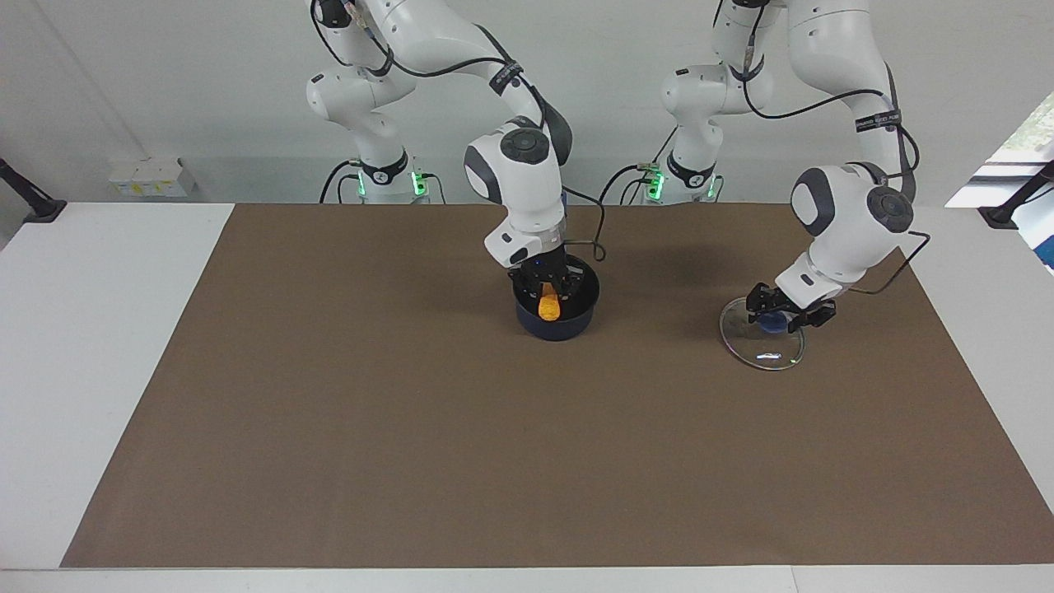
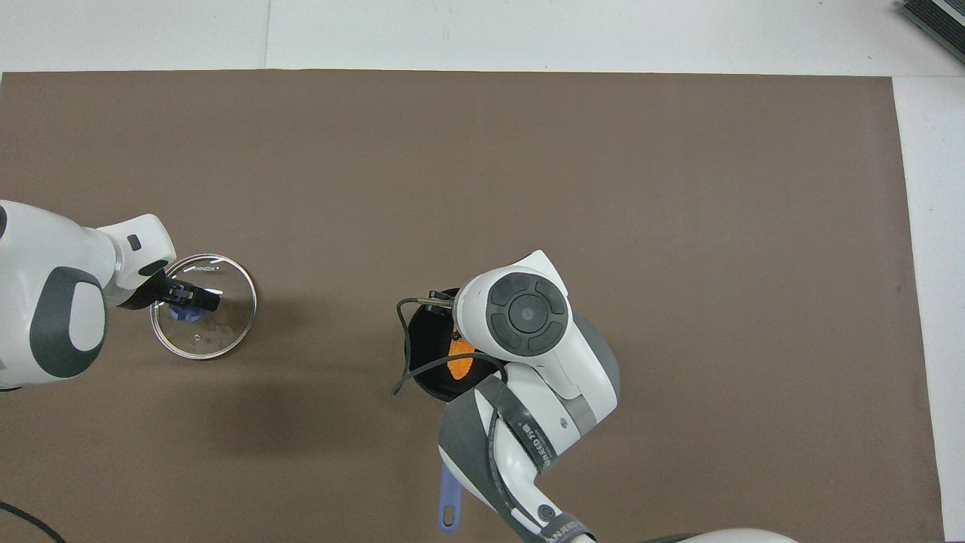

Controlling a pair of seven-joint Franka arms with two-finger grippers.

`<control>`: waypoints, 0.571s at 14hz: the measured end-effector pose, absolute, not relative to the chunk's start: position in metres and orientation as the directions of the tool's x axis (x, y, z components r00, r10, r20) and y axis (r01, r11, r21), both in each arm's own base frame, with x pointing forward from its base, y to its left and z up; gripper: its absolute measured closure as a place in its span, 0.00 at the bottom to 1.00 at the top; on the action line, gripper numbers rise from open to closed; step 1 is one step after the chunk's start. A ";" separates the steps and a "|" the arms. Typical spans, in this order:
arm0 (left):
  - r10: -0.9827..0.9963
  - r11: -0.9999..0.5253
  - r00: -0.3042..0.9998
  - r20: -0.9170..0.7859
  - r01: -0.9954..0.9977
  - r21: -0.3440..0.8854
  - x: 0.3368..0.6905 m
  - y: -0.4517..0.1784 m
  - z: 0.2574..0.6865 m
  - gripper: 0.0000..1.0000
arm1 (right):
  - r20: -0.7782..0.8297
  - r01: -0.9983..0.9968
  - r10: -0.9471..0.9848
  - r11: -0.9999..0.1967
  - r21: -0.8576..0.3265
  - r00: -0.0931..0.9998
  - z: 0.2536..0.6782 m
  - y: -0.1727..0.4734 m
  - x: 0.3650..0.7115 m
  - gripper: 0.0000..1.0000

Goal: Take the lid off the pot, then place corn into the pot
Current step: 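Lower corn into the pot with the right gripper while the left gripper sets lid down, then open the right gripper to release corn while the left gripper withdraws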

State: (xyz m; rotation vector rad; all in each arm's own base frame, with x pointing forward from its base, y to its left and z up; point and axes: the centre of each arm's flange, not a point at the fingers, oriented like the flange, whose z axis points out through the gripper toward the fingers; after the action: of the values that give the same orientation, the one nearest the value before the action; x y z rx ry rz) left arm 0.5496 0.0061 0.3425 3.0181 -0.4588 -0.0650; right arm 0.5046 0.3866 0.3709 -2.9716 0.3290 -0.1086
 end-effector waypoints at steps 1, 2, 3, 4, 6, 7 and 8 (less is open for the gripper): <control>-0.296 -0.952 0.955 -0.022 -0.293 0.093 0.551 0.006 0.345 0.00 | 0.052 -0.208 -0.218 -0.966 -0.153 0.975 0.368 0.389 0.503 0.62; -0.295 -0.952 0.955 -0.013 -0.293 0.091 0.554 0.007 0.349 0.00 | 0.049 -0.207 -0.217 -0.967 -0.150 0.975 0.365 0.390 0.503 0.59; -0.293 -0.952 0.956 0.001 -0.292 0.087 0.558 0.008 0.355 0.00 | 0.049 -0.207 -0.217 -0.967 -0.149 0.975 0.365 0.390 0.503 0.59; -0.293 -0.953 0.956 0.018 -0.293 0.081 0.563 0.008 0.363 0.00 | 0.048 -0.208 -0.217 -0.967 -0.148 0.975 0.364 0.389 0.503 0.56; -0.276 -0.958 0.959 0.058 -0.280 0.070 0.574 0.006 0.383 0.00 | 0.045 -0.209 -0.218 -0.967 -0.145 0.975 0.362 0.389 0.502 0.51; -0.255 -0.963 0.964 0.073 -0.259 0.068 0.579 0.003 0.392 0.00 | 0.044 -0.209 -0.217 -0.967 -0.144 0.975 0.361 0.389 0.502 0.39; -0.230 -0.969 0.970 0.084 -0.236 0.068 0.583 -0.001 0.401 0.00 | 0.044 -0.210 -0.218 -0.967 -0.144 0.975 0.361 0.389 0.502 0.33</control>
State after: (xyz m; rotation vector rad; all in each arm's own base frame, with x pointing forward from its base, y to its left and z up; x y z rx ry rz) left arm 0.5831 -0.0010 0.4005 3.0408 -0.3600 0.1162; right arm 0.5016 0.3888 0.3613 -2.9838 0.3245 -0.0895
